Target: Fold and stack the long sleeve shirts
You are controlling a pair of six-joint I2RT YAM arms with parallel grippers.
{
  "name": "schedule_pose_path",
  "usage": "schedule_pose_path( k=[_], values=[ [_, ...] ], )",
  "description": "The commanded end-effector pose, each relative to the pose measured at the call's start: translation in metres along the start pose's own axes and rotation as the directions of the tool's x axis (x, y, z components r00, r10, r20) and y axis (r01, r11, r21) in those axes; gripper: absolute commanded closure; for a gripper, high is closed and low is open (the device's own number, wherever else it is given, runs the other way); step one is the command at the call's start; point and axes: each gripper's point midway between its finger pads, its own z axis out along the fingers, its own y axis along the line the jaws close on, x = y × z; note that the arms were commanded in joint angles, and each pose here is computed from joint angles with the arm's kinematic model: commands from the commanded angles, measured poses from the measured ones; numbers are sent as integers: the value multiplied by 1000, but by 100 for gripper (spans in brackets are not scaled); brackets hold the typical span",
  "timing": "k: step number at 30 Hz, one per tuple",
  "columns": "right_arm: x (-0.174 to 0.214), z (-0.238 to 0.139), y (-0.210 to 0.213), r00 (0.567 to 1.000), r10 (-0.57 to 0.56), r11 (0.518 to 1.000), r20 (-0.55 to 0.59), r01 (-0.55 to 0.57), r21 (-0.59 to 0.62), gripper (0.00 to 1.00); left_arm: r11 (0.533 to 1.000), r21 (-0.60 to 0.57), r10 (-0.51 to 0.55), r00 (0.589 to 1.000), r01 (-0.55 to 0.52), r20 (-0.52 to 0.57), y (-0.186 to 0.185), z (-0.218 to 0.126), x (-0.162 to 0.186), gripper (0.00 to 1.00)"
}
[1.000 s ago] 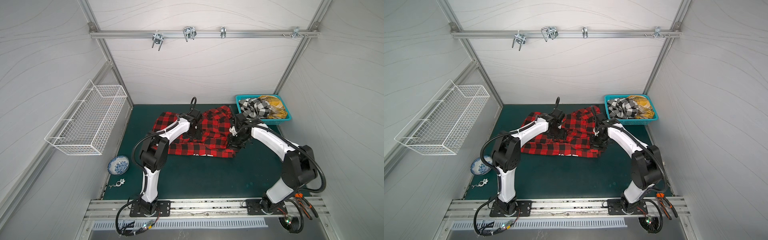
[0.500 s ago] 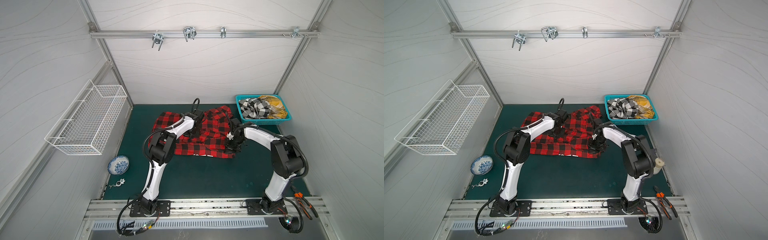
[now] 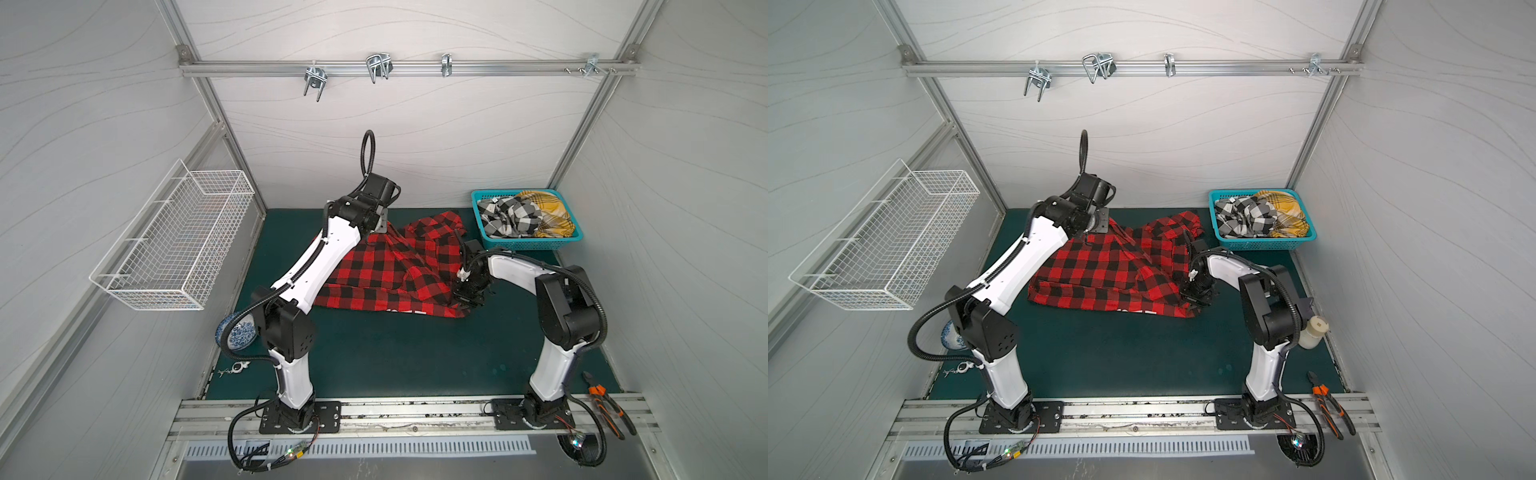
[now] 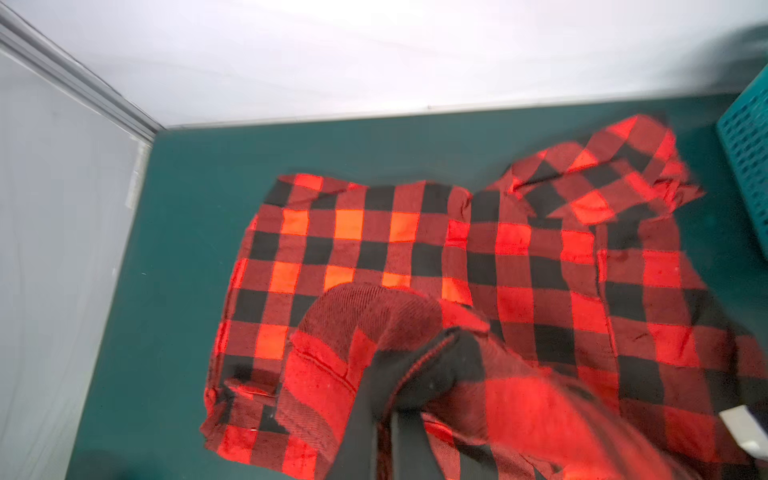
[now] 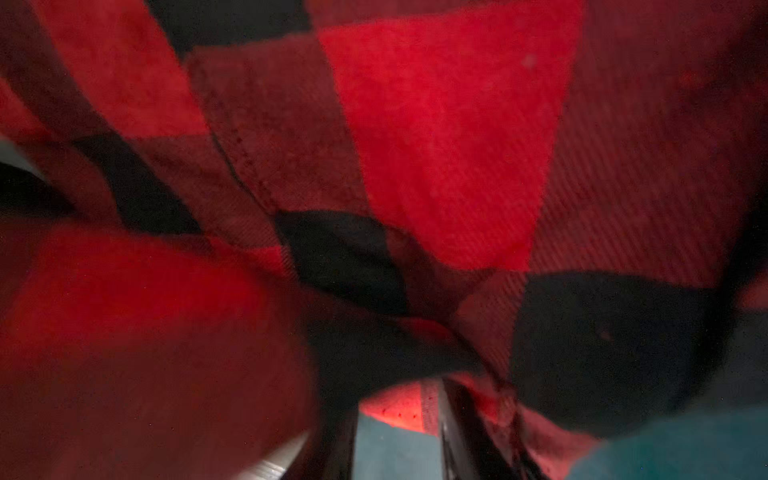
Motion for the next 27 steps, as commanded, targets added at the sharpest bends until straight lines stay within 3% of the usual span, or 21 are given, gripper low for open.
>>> schedule_pose_path(
  k=[1,5,8,10,13,17,27],
  values=[
    [-2,-17,8,1000,-2,1000,23,3,-24,58,999,-37,32,998,-34,-55,11,9,22,100],
    [6,-42,27,999,-11,994,44,15,-104,51,998,42,58,998,-56,-39,6,12,49,100],
    [17,-51,42,999,12,980,30,-6,-199,48,998,1,59,997,-59,-53,19,19,71,100],
    [23,-50,54,999,39,956,-4,-38,-289,39,999,-12,52,995,-53,-91,24,27,88,100],
    [23,-44,73,991,107,897,-77,-129,-422,36,999,-17,35,993,-37,-110,27,31,100,100],
    [4,-32,89,976,176,840,-131,-218,-497,32,999,-43,10,997,-14,-83,36,22,97,100],
    [-42,0,68,920,352,776,-174,-391,-494,29,999,-32,-23,999,24,44,52,-9,71,100]
  ],
)
